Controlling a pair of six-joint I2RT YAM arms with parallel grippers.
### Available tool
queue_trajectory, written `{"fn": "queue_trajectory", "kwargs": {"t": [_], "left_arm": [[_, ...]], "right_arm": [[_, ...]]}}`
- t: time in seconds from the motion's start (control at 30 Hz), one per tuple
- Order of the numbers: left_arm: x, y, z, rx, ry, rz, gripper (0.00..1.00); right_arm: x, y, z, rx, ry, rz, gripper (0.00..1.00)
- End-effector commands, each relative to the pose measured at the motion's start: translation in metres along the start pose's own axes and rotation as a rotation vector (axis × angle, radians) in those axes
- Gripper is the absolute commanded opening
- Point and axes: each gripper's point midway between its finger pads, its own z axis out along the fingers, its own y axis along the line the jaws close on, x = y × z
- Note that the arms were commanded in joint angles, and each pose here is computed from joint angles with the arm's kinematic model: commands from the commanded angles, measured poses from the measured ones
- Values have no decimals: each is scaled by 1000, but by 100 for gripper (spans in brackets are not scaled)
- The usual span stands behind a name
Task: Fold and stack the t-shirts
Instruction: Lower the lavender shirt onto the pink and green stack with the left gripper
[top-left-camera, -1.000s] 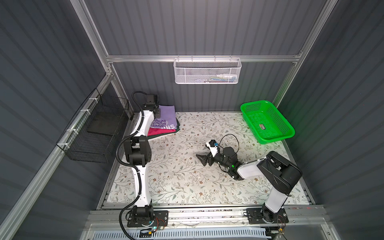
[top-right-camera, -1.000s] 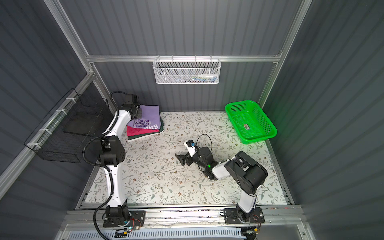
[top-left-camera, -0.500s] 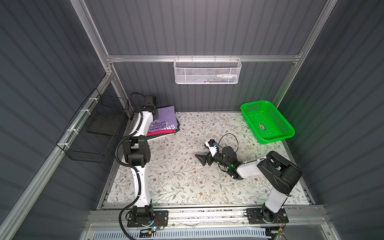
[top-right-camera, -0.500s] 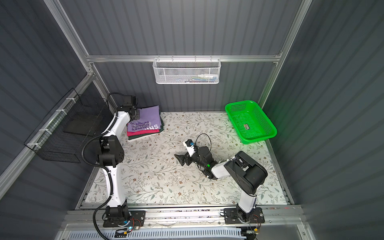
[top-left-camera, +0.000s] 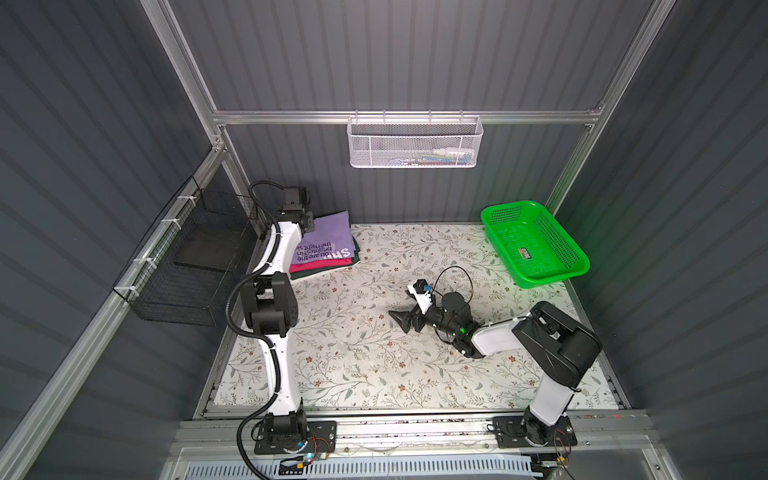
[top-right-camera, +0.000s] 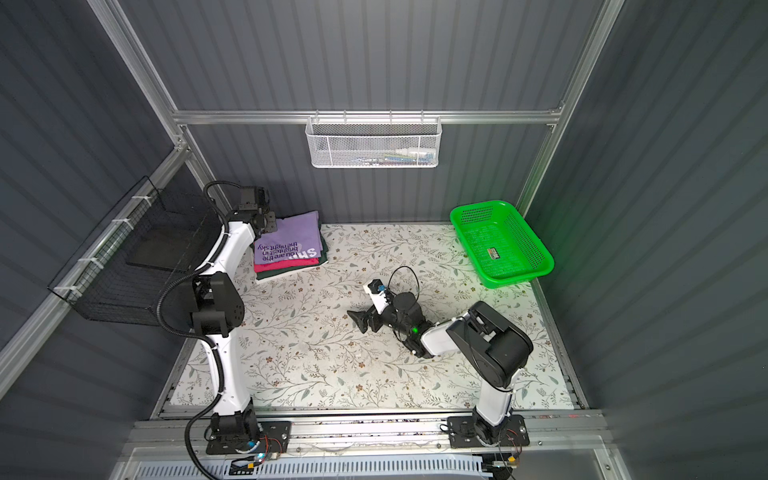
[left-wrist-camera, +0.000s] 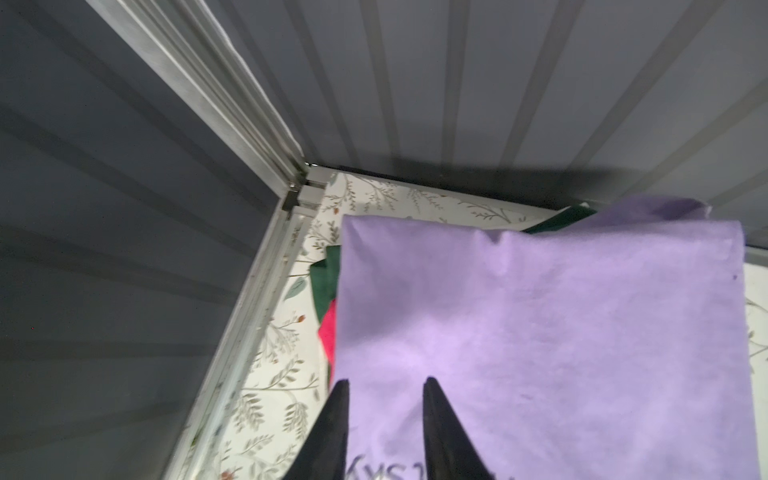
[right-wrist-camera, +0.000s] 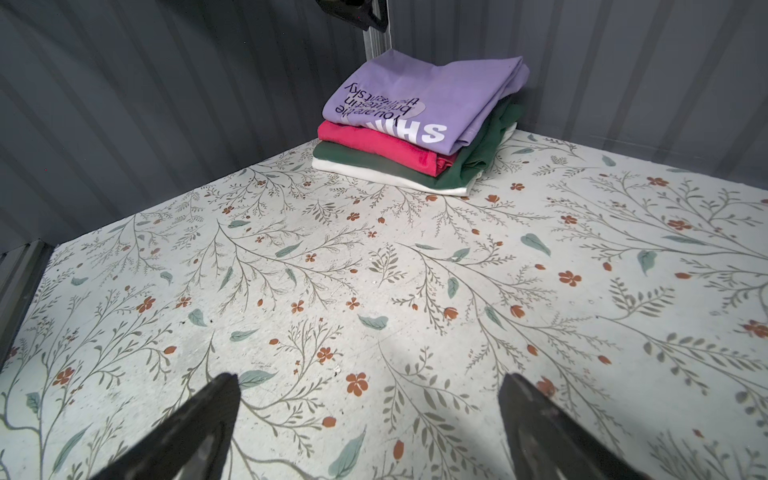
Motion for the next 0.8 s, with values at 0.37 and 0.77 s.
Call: {"fn": "queue_trajectory", "kwargs": {"t": [0.37, 0.77], "left_arm": [[57, 20, 65, -42, 86, -105, 30], [-3, 27, 7, 1, -135, -130, 33]], "right_arm": [[4, 10, 11, -45, 28, 6, 99], [7, 17, 17, -69, 43, 14, 99]]}}
